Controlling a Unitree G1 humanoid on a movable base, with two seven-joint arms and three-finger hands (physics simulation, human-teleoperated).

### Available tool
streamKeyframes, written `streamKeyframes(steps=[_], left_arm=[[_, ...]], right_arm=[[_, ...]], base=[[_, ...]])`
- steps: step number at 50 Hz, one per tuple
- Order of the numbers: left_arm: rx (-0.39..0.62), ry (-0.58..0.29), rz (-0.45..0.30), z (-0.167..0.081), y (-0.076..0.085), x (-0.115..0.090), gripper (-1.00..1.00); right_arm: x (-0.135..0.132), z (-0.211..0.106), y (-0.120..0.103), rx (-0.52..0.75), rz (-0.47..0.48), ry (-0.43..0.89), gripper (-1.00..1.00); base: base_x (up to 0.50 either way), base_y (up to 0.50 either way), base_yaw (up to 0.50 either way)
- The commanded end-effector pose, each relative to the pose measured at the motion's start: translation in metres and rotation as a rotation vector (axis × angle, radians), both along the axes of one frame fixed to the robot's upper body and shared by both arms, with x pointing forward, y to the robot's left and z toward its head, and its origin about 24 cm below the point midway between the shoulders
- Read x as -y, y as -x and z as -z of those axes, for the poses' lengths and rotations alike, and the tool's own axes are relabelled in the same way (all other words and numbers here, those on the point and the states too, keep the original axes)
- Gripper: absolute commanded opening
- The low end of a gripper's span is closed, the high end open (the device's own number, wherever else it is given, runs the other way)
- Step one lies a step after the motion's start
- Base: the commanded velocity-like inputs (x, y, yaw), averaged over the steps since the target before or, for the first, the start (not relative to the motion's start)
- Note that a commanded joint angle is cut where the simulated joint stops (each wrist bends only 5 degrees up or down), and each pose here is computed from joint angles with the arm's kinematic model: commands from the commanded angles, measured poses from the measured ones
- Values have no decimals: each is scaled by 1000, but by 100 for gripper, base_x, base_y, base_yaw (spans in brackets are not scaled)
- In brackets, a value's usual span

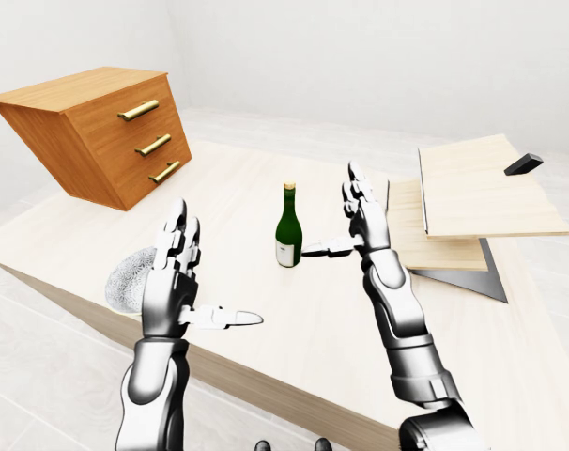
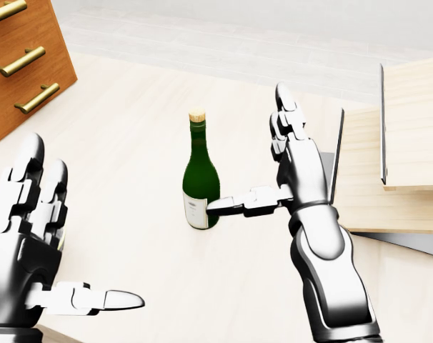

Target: Put the wine bottle on the wine rack.

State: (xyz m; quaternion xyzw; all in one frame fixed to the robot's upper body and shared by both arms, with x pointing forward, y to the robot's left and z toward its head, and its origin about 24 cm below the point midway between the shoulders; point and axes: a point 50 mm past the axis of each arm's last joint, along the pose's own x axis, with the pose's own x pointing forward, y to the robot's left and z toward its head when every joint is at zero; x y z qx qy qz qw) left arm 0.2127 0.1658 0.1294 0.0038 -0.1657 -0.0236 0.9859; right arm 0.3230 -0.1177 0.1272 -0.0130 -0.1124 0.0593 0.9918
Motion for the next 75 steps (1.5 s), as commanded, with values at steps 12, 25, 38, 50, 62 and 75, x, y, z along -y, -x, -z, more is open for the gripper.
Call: streamKeyframes(steps=[12, 25, 38, 50, 62, 75], left_arm=[[13, 3, -3, -3, 1, -1, 100], [-16, 10, -6, 4, 0, -3, 100], [-10, 14, -13, 2, 2, -7, 100], [-26, 21, -11, 6, 1, -6, 100], [-24, 19, -9, 6, 0, -5, 100], [-40, 21, -8, 9, -1, -7, 100]], right_arm=[[-4, 13, -46, -177, 62, -15, 100], [-14, 17, -60, -244, 66, -10, 100], [-34, 12, -70, -243, 26, 2, 100], [-42, 10, -73, -246, 9, -2, 100], [-51, 9, -77, -266, -12, -7, 100], [-53, 9, -80, -299, -13, 16, 100]], base=[[0, 0, 0], [0, 0, 0], [0, 0, 0], [0, 0, 0], [0, 0, 0], [0, 0, 0]])
